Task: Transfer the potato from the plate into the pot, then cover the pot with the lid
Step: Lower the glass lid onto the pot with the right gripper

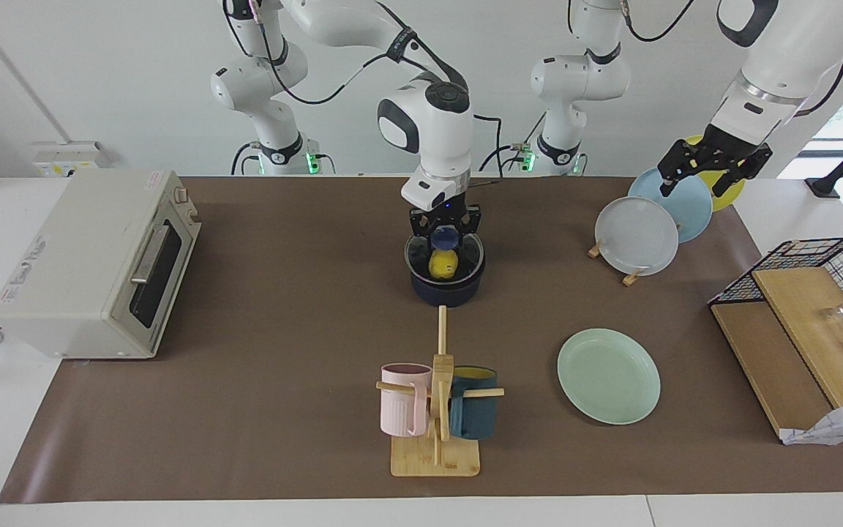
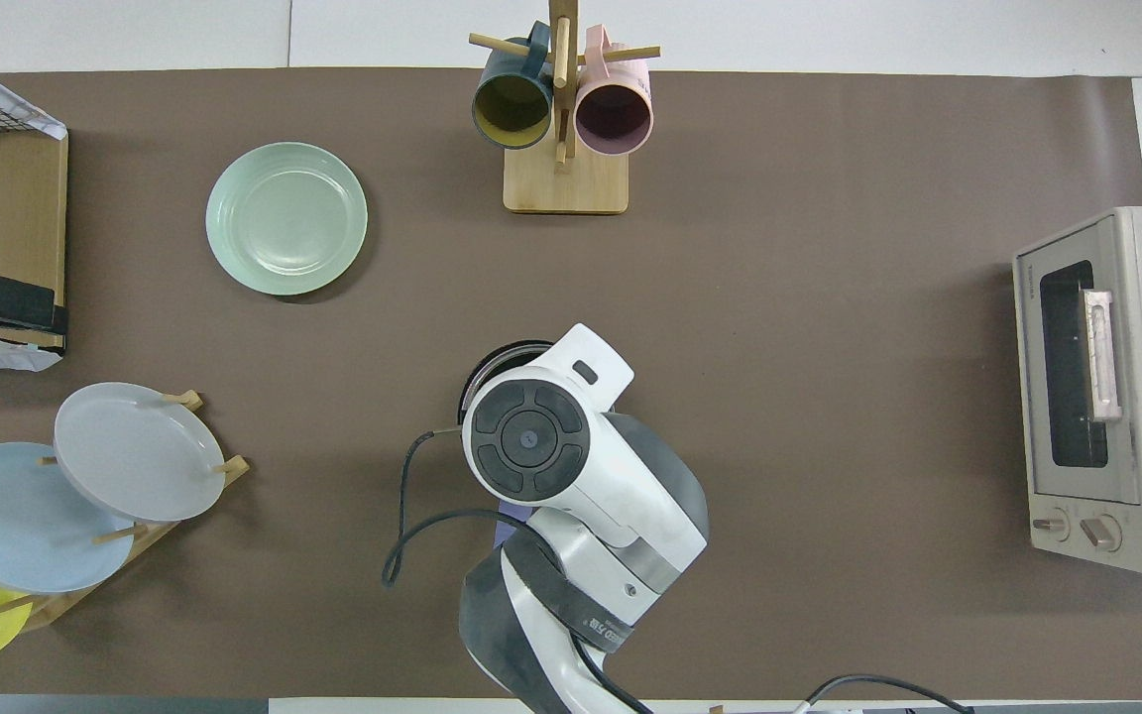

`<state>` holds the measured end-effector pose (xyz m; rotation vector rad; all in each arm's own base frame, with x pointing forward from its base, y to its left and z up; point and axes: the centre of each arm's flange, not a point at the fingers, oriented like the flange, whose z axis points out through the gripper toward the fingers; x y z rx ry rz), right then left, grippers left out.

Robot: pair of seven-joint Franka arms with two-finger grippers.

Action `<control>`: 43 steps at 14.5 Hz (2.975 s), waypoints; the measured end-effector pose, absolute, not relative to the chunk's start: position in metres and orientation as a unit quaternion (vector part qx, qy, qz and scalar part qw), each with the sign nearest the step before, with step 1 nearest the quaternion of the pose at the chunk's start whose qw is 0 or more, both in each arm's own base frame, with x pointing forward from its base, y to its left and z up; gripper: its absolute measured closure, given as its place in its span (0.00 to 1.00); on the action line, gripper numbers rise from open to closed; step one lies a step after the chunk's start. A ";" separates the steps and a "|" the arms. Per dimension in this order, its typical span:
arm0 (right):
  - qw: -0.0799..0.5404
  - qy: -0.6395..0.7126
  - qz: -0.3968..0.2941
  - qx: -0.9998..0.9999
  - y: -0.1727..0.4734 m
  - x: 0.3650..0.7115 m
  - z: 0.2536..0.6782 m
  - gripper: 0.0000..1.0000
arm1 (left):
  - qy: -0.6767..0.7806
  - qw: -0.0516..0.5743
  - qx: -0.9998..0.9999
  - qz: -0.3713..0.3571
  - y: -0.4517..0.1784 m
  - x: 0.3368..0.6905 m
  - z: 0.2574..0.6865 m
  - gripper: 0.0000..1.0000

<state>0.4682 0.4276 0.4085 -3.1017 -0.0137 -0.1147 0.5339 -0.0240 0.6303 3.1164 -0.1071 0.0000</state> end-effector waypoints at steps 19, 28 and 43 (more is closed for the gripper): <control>-0.001 -0.046 -0.063 -0.997 0.451 0.461 0.383 0.54 | -0.042 0.011 0.999 -0.001 -0.038 0.537 0.626 0.00; -0.017 -0.063 -0.081 -0.995 0.450 0.462 0.384 0.54 | -0.049 0.010 0.999 -0.001 -0.046 0.536 0.626 0.00; -0.014 -0.053 -0.089 -0.994 0.440 0.476 0.380 0.31 | -0.024 0.010 1.000 -0.003 -0.043 0.536 0.625 0.00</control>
